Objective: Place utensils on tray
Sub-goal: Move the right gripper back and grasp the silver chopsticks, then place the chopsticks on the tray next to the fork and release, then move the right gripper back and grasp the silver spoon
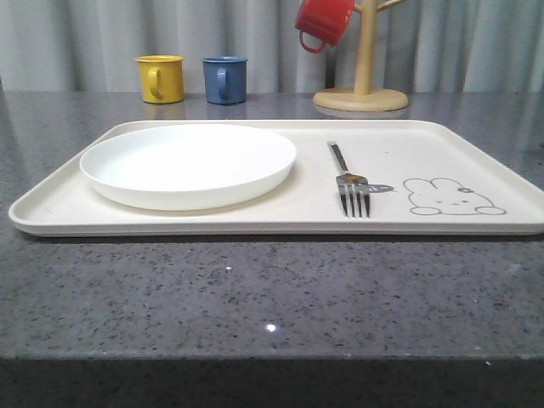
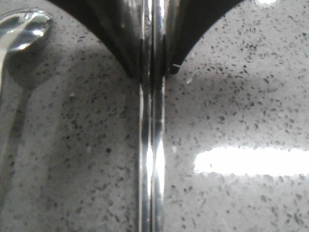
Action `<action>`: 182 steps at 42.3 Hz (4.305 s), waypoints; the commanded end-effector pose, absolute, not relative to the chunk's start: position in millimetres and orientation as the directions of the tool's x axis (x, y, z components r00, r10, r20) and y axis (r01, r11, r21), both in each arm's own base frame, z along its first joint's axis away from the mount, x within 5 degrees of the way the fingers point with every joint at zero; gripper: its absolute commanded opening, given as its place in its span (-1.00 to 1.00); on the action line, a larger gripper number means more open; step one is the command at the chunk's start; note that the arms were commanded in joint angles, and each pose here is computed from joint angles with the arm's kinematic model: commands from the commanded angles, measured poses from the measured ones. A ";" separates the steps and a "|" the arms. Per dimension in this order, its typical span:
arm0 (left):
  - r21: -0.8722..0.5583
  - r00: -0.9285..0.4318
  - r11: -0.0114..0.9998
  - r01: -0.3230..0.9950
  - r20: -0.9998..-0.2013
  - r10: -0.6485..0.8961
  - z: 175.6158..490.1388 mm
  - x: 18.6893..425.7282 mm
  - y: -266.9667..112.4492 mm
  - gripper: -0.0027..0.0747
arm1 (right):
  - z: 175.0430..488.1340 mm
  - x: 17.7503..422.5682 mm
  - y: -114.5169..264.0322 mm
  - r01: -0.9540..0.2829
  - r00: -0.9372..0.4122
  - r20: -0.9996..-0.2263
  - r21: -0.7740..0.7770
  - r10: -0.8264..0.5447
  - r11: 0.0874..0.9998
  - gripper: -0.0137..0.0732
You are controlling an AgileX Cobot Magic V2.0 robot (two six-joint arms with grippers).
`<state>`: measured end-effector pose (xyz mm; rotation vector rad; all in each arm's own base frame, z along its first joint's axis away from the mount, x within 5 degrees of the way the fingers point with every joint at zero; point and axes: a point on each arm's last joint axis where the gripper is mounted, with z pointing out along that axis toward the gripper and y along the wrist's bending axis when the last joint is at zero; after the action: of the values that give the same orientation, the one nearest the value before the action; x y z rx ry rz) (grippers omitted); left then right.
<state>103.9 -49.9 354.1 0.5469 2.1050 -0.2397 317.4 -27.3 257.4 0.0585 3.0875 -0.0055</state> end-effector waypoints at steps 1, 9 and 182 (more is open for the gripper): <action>0.024 -0.414 0.884 0.467 -0.877 0.243 367.4 105.5 -52.0 -0.15 | 282.1 309.9 -27.0 0.032 -0.994 -0.103 0.004 0.032 0.999 -0.48; 0.024 -0.414 0.884 0.467 -0.877 0.243 367.4 105.5 -52.0 -0.15 | 316.1 300.5 -15.8 0.011 -0.981 -0.195 0.035 0.018 0.999 -0.48; 0.026 -0.388 0.886 0.464 -0.893 0.229 367.4 107.8 -52.8 -0.15 | 280.9 337.2 -102.6 0.034 -0.997 -0.072 0.005 0.034 0.999 -0.22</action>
<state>105.9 -50.7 352.6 0.5395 2.0829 -0.2422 350.9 -104.5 260.9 0.0702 3.0249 -0.0027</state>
